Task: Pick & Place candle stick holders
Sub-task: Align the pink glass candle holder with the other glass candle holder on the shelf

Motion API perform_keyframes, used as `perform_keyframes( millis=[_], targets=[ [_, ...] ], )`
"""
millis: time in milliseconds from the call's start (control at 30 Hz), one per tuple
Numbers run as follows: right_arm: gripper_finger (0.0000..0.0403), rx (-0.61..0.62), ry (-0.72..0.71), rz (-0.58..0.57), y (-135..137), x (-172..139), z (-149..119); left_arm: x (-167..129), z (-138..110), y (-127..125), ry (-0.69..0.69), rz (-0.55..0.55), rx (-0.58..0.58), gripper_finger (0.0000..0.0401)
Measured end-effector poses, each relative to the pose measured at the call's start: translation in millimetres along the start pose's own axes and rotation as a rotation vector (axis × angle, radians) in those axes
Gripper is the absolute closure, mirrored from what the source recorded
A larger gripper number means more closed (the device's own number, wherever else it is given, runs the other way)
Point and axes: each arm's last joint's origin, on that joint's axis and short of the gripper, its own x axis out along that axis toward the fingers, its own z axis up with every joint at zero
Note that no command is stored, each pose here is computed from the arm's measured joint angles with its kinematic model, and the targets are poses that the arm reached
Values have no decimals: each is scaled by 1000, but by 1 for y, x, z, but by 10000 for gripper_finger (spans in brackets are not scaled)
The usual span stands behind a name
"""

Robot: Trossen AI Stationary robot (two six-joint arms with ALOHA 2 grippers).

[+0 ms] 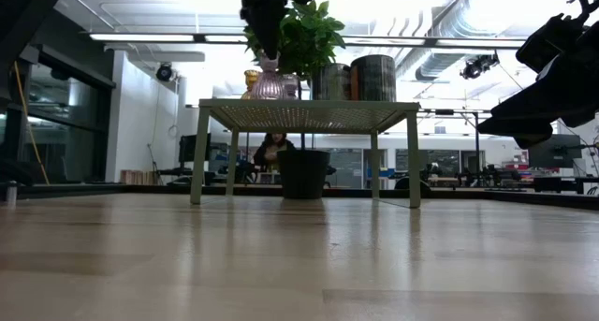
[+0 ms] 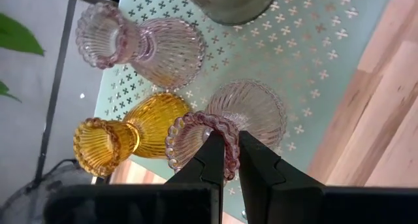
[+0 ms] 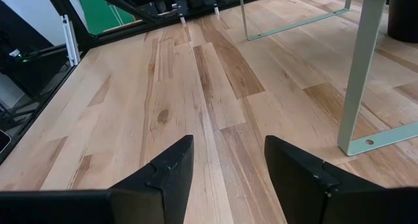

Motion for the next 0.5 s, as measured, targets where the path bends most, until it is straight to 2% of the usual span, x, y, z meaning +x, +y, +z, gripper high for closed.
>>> perform_keyframes(
  millis=[500],
  targets=[
    [220, 0, 0, 0, 0, 0, 0, 5, -1, -2, 13, 23, -74, 384]
  ],
)
